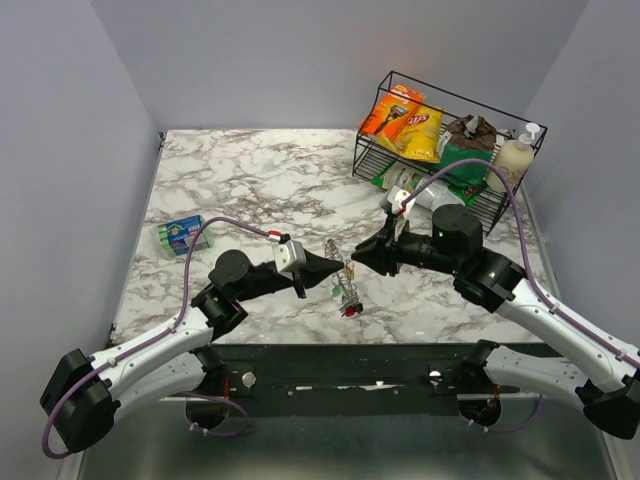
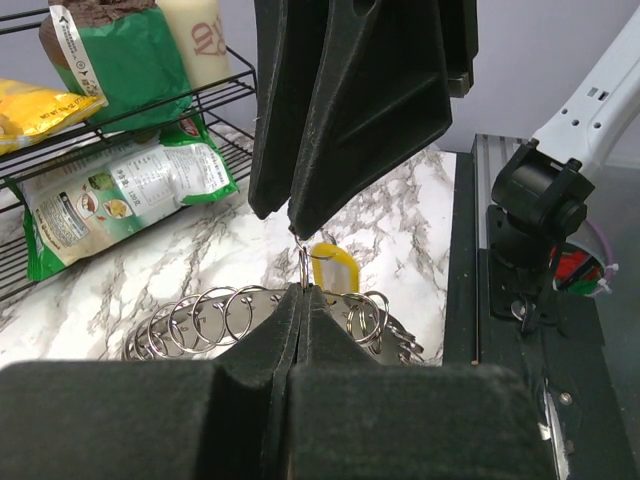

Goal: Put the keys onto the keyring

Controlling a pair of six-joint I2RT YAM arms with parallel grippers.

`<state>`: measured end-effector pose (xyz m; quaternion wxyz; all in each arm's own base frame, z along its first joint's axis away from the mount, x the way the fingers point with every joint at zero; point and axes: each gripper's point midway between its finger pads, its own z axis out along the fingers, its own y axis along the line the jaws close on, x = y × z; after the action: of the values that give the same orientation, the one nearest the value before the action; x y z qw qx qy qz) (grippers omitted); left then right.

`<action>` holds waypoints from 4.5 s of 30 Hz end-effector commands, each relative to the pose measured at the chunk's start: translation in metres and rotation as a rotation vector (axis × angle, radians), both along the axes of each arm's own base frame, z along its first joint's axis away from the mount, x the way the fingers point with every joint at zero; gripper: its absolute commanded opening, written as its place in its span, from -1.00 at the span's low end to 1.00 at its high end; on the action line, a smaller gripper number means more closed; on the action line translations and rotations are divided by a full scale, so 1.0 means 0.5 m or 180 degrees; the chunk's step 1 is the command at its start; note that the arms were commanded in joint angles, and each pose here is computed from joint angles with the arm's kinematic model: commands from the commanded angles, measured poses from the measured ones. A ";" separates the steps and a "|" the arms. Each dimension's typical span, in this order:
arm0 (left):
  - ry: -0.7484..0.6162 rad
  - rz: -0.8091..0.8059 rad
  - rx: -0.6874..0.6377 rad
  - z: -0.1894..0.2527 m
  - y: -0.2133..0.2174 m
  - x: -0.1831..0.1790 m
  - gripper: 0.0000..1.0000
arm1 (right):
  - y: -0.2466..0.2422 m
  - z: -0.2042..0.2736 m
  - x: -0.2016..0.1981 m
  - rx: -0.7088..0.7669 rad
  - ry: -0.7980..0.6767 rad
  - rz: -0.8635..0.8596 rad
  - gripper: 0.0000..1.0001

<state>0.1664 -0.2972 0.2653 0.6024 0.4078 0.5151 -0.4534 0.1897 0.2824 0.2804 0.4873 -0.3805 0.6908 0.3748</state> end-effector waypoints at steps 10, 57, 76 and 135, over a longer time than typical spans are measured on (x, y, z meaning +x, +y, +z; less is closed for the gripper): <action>-0.0306 0.0096 -0.0272 0.065 0.010 0.001 -1.00 | -0.002 -0.005 -0.001 -0.0002 -0.0041 0.0018 -0.94; -0.0854 -0.0916 0.0021 0.077 0.008 -0.117 -1.00 | 0.013 -0.016 -0.141 0.0301 -0.0560 0.1496 -0.24; -0.0922 -0.0910 -0.0071 0.093 0.012 -0.123 -1.00 | 0.017 -0.033 -0.142 0.0272 -0.0491 0.1540 -0.97; -0.0906 -0.0610 -0.0076 0.078 0.024 -0.099 -1.00 | -0.020 -0.069 -0.052 0.0177 -0.0688 0.0504 0.64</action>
<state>0.1111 -0.2897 0.2869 0.5851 0.5226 0.3989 -0.4749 0.1444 0.2836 0.2577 0.5104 -0.4943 0.5542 0.4336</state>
